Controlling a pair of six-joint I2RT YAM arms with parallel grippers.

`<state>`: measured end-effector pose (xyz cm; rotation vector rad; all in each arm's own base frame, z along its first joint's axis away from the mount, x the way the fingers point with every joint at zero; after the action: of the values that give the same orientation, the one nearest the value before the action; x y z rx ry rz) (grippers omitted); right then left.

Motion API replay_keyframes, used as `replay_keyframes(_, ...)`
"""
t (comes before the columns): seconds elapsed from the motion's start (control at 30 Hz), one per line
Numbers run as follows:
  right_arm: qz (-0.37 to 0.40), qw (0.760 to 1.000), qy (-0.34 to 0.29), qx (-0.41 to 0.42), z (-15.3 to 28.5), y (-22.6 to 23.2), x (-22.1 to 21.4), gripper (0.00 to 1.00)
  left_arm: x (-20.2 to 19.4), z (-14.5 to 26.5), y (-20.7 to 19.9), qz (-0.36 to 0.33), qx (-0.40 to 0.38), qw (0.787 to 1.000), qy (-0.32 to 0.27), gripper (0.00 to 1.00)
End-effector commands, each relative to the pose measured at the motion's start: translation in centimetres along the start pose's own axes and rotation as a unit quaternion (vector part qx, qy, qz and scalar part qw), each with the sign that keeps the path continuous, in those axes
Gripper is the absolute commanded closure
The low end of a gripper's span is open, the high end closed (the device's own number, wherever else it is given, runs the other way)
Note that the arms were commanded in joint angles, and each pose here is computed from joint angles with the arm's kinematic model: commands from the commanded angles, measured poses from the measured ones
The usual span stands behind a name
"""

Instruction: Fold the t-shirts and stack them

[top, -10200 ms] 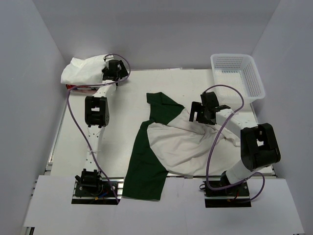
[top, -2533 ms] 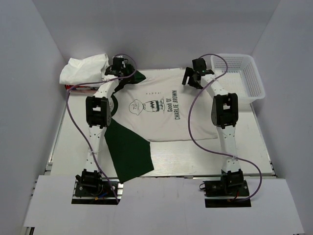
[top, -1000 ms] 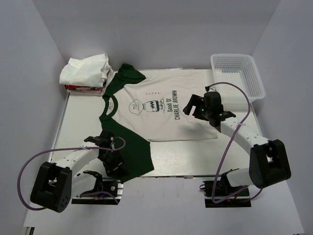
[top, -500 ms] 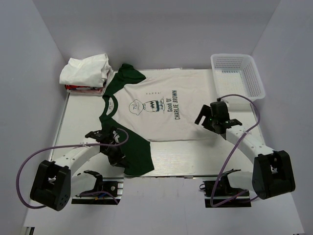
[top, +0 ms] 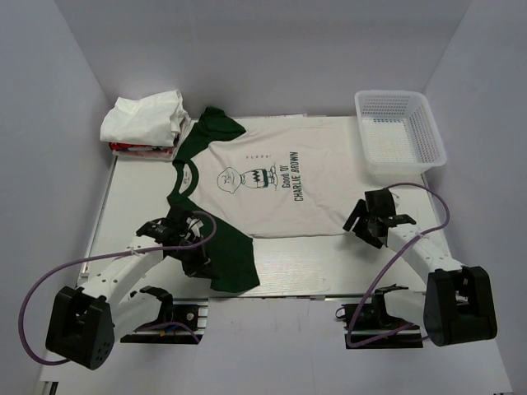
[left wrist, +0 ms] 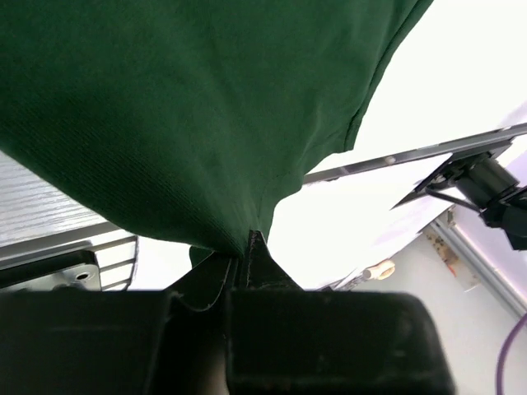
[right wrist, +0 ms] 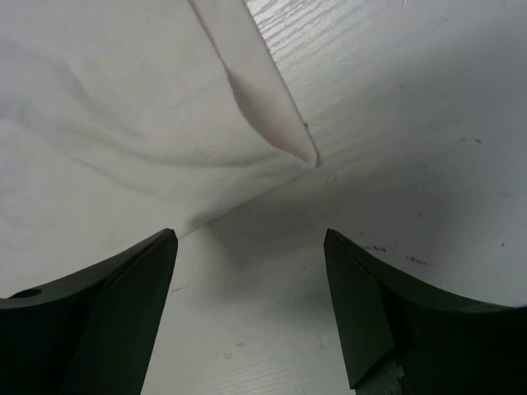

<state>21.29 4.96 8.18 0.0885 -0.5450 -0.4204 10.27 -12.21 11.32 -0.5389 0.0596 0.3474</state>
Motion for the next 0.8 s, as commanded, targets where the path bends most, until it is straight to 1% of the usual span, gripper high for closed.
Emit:
replay_keyframes(0.0,-0.009,1.0,-0.015,0.007,-0.3,0.2,1.1,0.23,-0.3,0.6,-0.5,-0.02,-0.01,1.0,0.01,1.0)
replay_keyframes(0.23,-0.013,1.0,-0.004,-0.022,-2.1,-1.0,0.4,0.24,-0.2,1.1,-0.8,-0.029,-0.016,0.999,0.004,1.0)
replay_keyframes(0.37,-0.009,1.0,0.013,-0.015,-3.2,-0.8,0.0,0.32,-0.7,0.6,-0.1,-0.019,-0.009,1.0,0.012,1.0)
replay_keyframes(0.43,-0.009,1.0,0.019,-0.01,-3.4,-0.8,-0.3,0.4,-0.8,0.8,-0.1,-0.022,-0.012,1.0,0.008,1.0)
replay_keyframes(0.47,-0.009,1.0,0.017,-0.007,-3.4,-0.8,-0.2,0.46,-0.8,0.8,0.1,-0.01,-0.002,1.0,0.004,1.0)
replay_keyframes(0.5,-0.007,1.0,0.025,-0.009,-3.3,-1.0,-0.6,0.66,-0.7,1.0,-0.1,-0.01,0.001,1.0,0.0,1.0)
replay_keyframes(0.57,0.0,1.0,0.024,-0.008,-2.4,-1.1,-0.7,0.9,-0.9,1.4,-0.1,-0.004,0.003,1.0,0.002,1.0)
replay_keyframes(0.6,0.004,0.999,0.034,-0.011,-2.0,-1.3,-1.1,1.0,-1.2,1.6,-0.2,-0.005,-0.001,1.0,0.004,1.0)
replay_keyframes(0.63,0.009,0.999,0.044,-0.021,-1.6,-1.8,-1.5,1.0,-1.2,1.7,-0.2,-0.008,-0.005,1.0,0.0,1.0)
replay_keyframes(0.67,0.011,0.999,0.03,-0.011,-0.7,-1.7,-1.1,1.0,-1.5,1.8,-0.2,-0.001,-0.007,1.0,0.006,1.0)
replay_keyframes(0.7,0.019,0.999,0.041,-0.01,-0.3,-1.9,-1.6,1.0,-1.9,2.2,-0.3,0.001,-0.013,1.0,0.006,1.0)
replay_keyframes(0.77,0.027,0.999,0.042,-0.009,0.7,-2.1,-1.8,1.0,-2.0,2.3,-0.4,0.003,-0.02,1.0,0.007,1.0)
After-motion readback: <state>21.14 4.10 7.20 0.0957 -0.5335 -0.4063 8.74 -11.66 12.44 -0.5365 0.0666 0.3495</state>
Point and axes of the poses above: each gripper's point midway between its finger pads, its own z axis back along the fingers, its own y axis along the line the jaws close on, x = y × z, the point moved 6 cm from there along z, back along the fingers, and after that the axes turned 3 degrees about z, right-handed, at the moved point
